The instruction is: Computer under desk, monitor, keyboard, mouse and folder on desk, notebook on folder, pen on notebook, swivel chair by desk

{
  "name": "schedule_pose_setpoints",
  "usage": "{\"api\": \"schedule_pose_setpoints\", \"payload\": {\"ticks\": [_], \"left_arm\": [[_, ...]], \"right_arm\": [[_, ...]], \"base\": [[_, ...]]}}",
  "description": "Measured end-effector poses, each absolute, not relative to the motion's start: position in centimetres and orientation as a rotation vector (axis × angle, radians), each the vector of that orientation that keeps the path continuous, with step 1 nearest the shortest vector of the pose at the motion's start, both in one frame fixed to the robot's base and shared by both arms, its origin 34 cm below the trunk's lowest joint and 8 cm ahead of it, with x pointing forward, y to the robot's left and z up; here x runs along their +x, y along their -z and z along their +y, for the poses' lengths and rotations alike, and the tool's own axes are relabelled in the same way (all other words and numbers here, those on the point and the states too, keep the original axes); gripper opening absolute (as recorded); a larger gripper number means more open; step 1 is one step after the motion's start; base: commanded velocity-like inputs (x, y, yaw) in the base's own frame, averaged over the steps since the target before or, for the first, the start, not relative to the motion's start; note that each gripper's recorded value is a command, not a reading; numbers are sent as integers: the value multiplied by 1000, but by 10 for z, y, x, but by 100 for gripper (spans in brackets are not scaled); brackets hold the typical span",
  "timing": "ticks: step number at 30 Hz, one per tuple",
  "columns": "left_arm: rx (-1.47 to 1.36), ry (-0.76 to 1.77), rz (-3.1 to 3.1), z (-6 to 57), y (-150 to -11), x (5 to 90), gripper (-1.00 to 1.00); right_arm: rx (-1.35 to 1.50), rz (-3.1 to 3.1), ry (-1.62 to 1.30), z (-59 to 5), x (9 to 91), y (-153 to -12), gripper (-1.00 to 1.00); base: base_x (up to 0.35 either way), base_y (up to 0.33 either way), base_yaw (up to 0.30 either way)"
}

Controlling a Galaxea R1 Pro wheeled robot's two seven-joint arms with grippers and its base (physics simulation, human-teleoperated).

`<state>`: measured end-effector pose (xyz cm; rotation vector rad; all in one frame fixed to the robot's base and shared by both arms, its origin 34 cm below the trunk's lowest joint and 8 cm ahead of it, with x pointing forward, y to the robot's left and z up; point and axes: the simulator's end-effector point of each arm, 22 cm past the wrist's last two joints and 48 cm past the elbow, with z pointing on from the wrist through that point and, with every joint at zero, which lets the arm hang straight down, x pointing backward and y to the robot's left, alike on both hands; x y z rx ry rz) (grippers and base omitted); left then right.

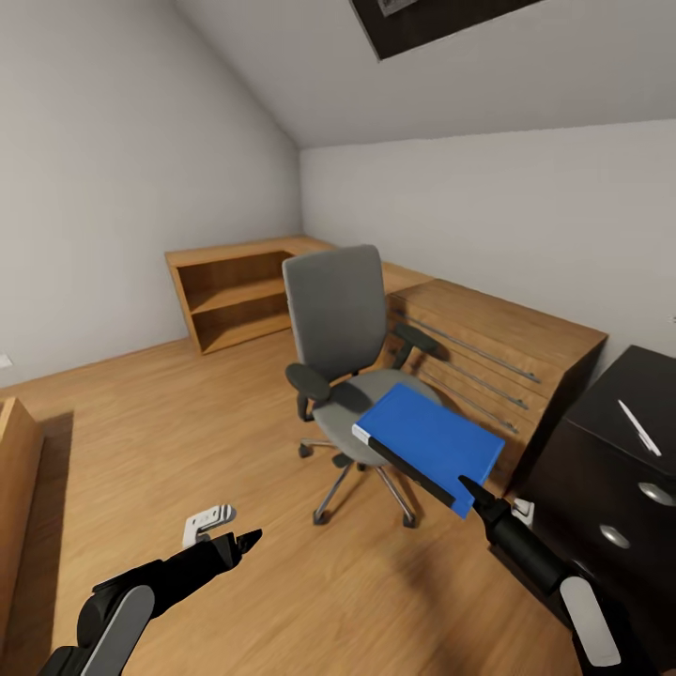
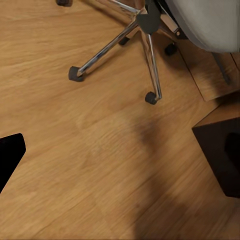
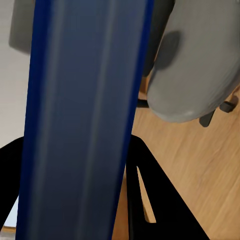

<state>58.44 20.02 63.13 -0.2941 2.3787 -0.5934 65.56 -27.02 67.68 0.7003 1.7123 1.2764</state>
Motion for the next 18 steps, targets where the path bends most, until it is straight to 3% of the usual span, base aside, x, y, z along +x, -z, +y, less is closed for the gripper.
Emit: {"api": "schedule_pose_setpoints", "payload": {"ticks": [15,18], "left_arm": [[-299,589,2381,202,-660,588,100],[-300,588,2381,203,-665,589,100]], "right_arm": [[697,1717,-1270,-270,660,-705,-100],[688,1706,-1251,-272,662,-713,-100]], "base": [[0,0,-232],[0,0,-78]]}}
